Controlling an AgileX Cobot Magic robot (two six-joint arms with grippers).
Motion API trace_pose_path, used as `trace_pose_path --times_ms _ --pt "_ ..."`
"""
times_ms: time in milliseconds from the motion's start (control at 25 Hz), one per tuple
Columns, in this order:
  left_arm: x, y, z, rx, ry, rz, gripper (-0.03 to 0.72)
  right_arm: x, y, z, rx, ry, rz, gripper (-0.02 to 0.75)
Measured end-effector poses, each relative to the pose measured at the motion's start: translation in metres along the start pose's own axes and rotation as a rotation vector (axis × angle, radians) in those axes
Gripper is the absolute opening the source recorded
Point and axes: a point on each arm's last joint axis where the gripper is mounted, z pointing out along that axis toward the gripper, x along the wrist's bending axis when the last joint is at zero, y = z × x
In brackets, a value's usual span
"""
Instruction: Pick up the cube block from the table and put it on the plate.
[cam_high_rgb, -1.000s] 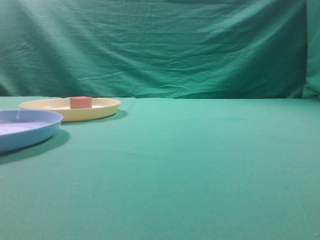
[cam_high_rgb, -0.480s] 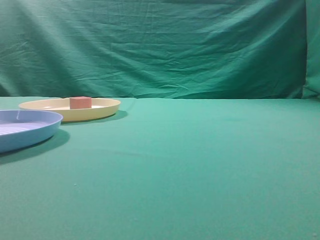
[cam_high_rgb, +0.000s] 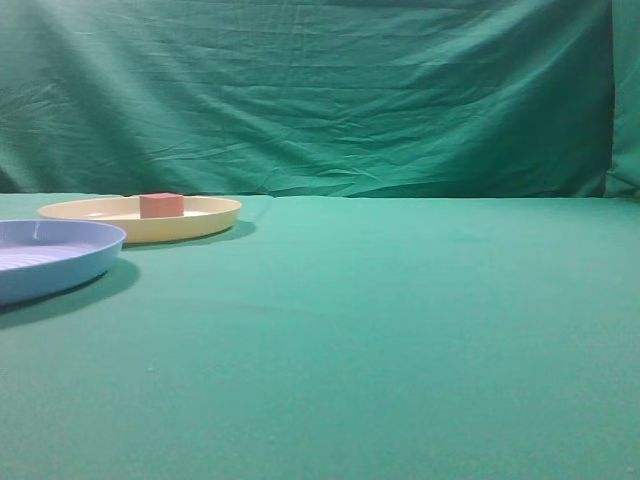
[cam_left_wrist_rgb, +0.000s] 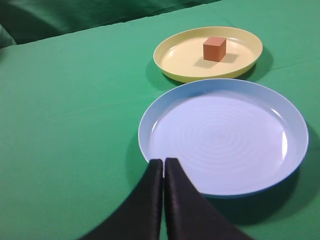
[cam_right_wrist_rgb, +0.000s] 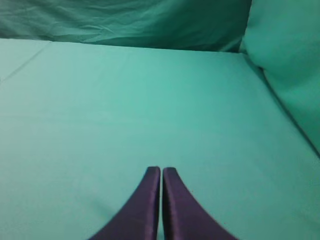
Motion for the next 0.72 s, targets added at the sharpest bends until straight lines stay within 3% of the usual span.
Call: trace_pose_path --times_ms 200,720 --pt "0.0000 0.0000 0.0000 0.000 0.000 0.000 0.000 0.0004 -0.0160 0.0030 0.034 0.001 0.001 0.000" --pt "0.0000 0.0000 0.0000 0.000 0.000 0.000 0.000 -0.0004 -0.0164 0.0030 0.038 -0.007 -0.024 0.000"
